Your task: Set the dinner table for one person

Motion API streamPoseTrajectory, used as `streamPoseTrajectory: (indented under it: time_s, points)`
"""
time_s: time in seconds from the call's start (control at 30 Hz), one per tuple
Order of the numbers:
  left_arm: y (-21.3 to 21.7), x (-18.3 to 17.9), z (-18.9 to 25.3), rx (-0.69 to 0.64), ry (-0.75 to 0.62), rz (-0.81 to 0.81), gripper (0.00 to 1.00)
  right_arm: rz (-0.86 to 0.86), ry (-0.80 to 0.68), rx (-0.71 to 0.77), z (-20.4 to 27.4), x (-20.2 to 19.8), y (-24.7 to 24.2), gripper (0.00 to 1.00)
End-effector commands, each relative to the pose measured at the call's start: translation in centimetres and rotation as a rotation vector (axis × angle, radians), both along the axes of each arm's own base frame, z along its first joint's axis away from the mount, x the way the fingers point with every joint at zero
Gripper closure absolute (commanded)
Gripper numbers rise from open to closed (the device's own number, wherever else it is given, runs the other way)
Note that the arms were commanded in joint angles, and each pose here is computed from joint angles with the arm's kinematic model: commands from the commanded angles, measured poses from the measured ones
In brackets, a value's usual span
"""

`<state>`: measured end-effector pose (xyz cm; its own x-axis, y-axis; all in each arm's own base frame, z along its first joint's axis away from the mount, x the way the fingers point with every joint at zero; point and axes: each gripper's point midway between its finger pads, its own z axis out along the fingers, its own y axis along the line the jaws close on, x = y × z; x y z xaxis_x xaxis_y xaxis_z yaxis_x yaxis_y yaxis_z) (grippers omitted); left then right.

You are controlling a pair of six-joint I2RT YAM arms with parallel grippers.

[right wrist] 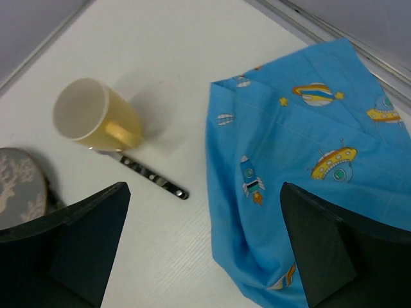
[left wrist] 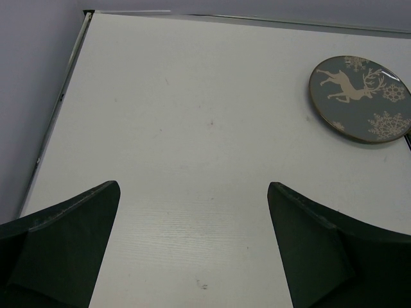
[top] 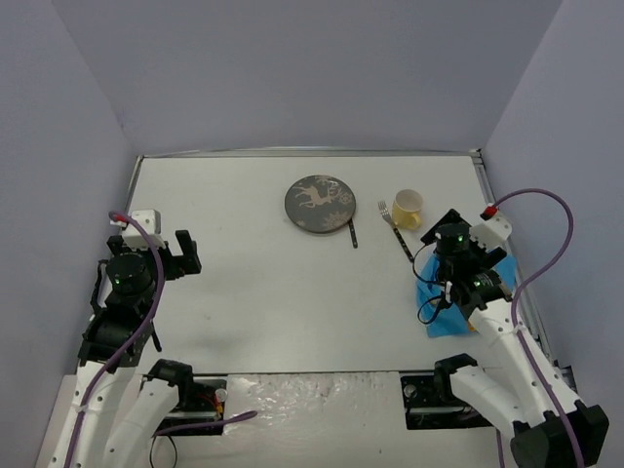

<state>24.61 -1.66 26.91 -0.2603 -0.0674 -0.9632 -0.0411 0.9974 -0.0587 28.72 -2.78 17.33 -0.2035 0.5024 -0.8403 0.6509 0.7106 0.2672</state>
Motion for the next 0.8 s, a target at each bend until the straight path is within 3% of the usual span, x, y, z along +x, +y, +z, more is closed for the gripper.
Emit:
streamPoseTrajectory:
  time_s: [0.0,0.37,0.63,0.77]
  points:
    - [0.0,0.1,2.8,-0.021,-0.077,0.001,0.03,-0.146,0.097,0.081,-4.0,1.3,-2.3,0.00]
    - [-0.1,0.0,2.7,-0.021,-0.081,-0.008,0.03,-0.192,0.271,0.102,-12.5,3.0,-3.3,0.04]
    - [-0.3,0.0,2.7,-0.019,-0.081,-0.016,0.03,-0.232,0.327,0.117,-15.5,1.8,-3.8,0.46]
    - [-0.4,0.1,2.7,-0.021,-0.079,-0.022,0.03,-0.223,0.323,0.092,-14.9,1.4,-4.1,0.82]
